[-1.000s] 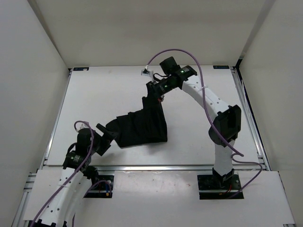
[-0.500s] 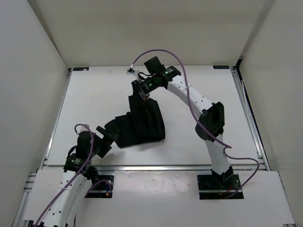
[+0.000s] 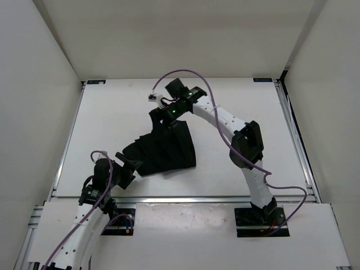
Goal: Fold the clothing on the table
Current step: Fold the skirt
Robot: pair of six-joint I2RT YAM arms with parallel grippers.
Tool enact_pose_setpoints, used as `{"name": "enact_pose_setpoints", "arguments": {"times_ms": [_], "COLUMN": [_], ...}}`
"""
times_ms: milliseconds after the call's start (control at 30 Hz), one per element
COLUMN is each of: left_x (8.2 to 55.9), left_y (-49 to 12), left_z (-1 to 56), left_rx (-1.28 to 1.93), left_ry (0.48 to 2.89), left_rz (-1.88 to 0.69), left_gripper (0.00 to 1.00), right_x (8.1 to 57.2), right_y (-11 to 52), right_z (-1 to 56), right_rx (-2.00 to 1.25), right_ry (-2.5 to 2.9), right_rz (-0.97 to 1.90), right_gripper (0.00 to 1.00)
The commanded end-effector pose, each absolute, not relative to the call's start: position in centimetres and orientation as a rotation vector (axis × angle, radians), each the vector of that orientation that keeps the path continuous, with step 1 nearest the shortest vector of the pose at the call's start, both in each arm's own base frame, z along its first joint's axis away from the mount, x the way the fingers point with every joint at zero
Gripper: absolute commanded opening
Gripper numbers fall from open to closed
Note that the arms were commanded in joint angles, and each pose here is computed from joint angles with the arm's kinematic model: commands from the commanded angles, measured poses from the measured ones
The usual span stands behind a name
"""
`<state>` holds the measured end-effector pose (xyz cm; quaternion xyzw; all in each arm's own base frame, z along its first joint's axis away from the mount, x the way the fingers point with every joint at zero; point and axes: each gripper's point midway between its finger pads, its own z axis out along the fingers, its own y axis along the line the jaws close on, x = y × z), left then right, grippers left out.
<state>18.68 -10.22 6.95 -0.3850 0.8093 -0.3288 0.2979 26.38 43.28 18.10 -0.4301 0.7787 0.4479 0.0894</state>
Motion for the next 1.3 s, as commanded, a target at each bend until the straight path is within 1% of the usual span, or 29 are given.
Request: {"name": "enact_pose_setpoints", "arguments": {"times_ms": [0,33,100,167,267,367,400,567,667,867,1000,1133,1267], "left_x": [19.8,20.2,20.4,21.1,21.5,22.1,22.3,23.8,24.2,23.4,23.0,21.8,21.3], "left_y": [-10.9,-11.1,-11.8,-12.5,-13.9,-15.3,-16.1,-18.4,-19.3,-20.2,-20.6,-21.8,-23.5], "left_z": [7.9,8.0,8.0,9.1,9.5,11.5,12.4,14.1,13.0,10.7,10.8,11.0,11.3], "left_rx": [-1.058,-1.055,-1.078,-1.087,-1.141,-1.182,-1.176,-1.104,-1.062,-1.044,-1.066,-1.151,-1.123], "left_ry": [2.067,2.049,2.037,1.997,1.959,1.907,1.923,1.992,2.063,2.146,2.157,2.185,2.207], "left_rz": [-0.972,-0.996,-1.038,-1.089,-1.155,-1.226,-1.236,-1.167,-1.091,-1.038,-1.036,-1.038,-0.997], "left_gripper": [0.98,0.99,0.98,0.99,0.99,0.98,0.99,0.99,0.99,0.99,0.98,0.99,0.99], "right_x": [28.7,28.8,27.9,28.0,28.1,28.0,28.1,27.4,27.3,28.5,29.1,29.0,28.7], "right_y": [37.8,36.4,33.9,31.8,30.1,29.3,29.1,28.1,26.8,22.6,20.2,19.3,18.9], "right_z": [18.6,19.1,17.3,17.3,17.6,18.6,18.9,20.5,20.6,20.8,20.5,21.1,21.1], "right_rx": [-1.170,-1.150,-1.130,-1.093,-1.038,-1.005,-0.995,-0.961,-0.899,-0.708,-0.604,-0.577,-0.557], "right_ry": [2.373,2.375,2.443,2.458,2.465,2.448,2.440,2.401,2.412,2.441,2.444,2.426,2.426], "right_rz": [1.236,1.229,1.196,1.158,1.162,1.168,1.166,1.189,1.208,1.206,1.197,1.185,1.192], "right_gripper": [0.99,1.00,1.00,0.99,0.99,0.99,0.99,0.99,0.99,0.99,0.99,1.00,0.99]}}
